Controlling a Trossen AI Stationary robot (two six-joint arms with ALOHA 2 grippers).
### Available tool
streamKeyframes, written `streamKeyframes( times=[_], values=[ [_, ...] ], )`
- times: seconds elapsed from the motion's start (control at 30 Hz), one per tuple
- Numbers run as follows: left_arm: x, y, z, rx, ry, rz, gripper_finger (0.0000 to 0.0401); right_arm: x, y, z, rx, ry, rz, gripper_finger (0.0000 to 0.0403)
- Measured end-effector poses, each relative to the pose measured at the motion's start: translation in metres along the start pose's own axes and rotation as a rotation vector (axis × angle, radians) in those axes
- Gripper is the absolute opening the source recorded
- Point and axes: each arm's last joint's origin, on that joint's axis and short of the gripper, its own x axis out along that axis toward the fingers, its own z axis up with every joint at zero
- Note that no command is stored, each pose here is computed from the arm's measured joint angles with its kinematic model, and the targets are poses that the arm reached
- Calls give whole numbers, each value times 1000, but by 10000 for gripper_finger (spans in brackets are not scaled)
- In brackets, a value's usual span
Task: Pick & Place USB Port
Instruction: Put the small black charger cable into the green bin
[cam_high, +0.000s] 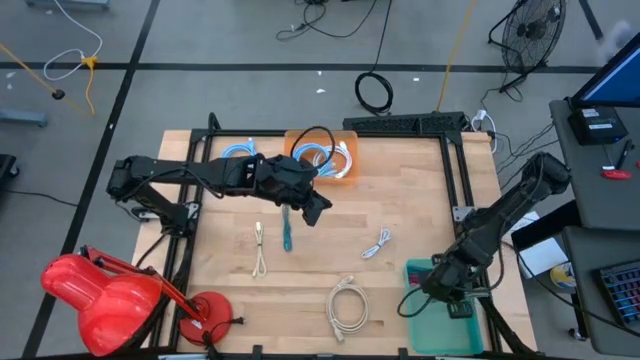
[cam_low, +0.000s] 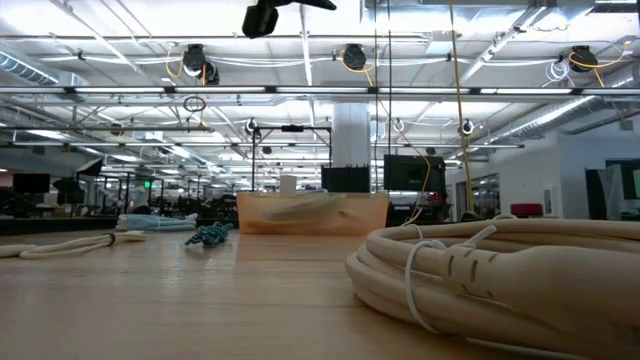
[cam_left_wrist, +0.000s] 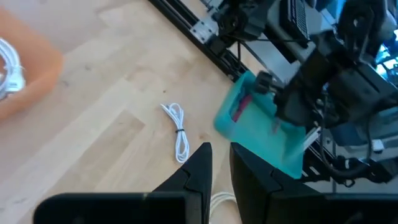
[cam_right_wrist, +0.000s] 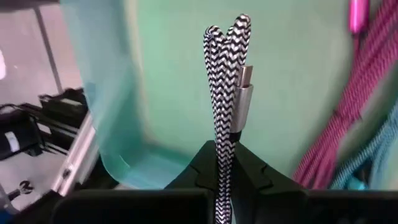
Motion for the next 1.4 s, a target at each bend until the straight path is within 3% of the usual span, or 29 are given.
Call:
streamKeyframes(
  times=[0.53,0.87,1.4],
  values=[
    [0,2,0,31,38,-27,56,8,-5,19,20,-98,-98,8],
    [0,2,0,30,53,-40,56,8,-7,20,11,-151,-158,8],
    [0,2,0,6,54,-39,56,33,-27,7,63,-115,-191,9]
  ],
)
